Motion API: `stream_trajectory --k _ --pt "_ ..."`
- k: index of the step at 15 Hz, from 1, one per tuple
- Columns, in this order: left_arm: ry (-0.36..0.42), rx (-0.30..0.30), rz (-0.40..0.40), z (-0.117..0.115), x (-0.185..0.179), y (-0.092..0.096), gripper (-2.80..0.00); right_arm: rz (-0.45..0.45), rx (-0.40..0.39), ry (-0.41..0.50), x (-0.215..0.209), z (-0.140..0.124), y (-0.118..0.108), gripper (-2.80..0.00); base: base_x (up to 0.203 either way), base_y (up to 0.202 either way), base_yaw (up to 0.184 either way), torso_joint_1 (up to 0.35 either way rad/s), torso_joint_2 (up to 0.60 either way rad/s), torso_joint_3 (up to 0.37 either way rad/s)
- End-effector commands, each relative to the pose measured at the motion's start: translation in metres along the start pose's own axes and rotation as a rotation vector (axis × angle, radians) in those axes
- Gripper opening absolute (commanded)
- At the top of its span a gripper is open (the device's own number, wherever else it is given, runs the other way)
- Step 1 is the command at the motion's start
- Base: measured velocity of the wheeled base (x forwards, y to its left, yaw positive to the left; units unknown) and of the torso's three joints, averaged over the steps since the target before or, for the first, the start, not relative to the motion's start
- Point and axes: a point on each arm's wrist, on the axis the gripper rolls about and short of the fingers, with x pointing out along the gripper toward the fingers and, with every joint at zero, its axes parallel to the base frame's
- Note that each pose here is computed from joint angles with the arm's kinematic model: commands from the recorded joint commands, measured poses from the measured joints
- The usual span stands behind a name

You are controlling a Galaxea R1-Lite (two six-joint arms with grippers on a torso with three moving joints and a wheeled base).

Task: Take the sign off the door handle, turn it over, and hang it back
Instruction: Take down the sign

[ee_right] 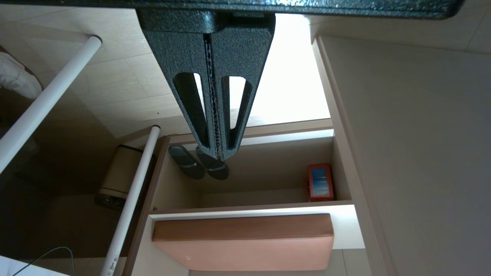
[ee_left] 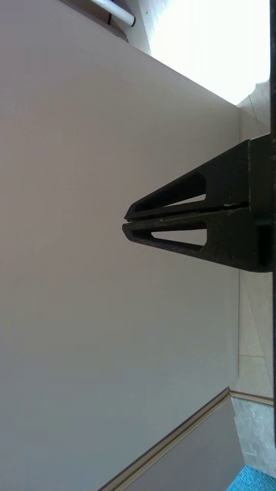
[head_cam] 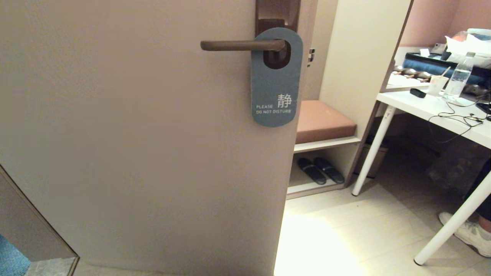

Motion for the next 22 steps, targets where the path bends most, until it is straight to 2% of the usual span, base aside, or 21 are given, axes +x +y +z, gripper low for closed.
stream_trajectory --k 1,22 --pt "0.001 0.0 -0.001 0.0001 0.0001 0.0 -2.8 0.0 0.0 0.0 0.0 0.0 0.0 -2.8 0.0 0.0 0.0 0.0 0.0 0.0" --pt "0.001 0.0 -0.001 0.0001 0.0001 0.0 -2.8 0.0 -0.012 0.001 0.0 -0.0001 0.0 -2.8 0.0 0.0 0.0 0.0 0.0 0.0"
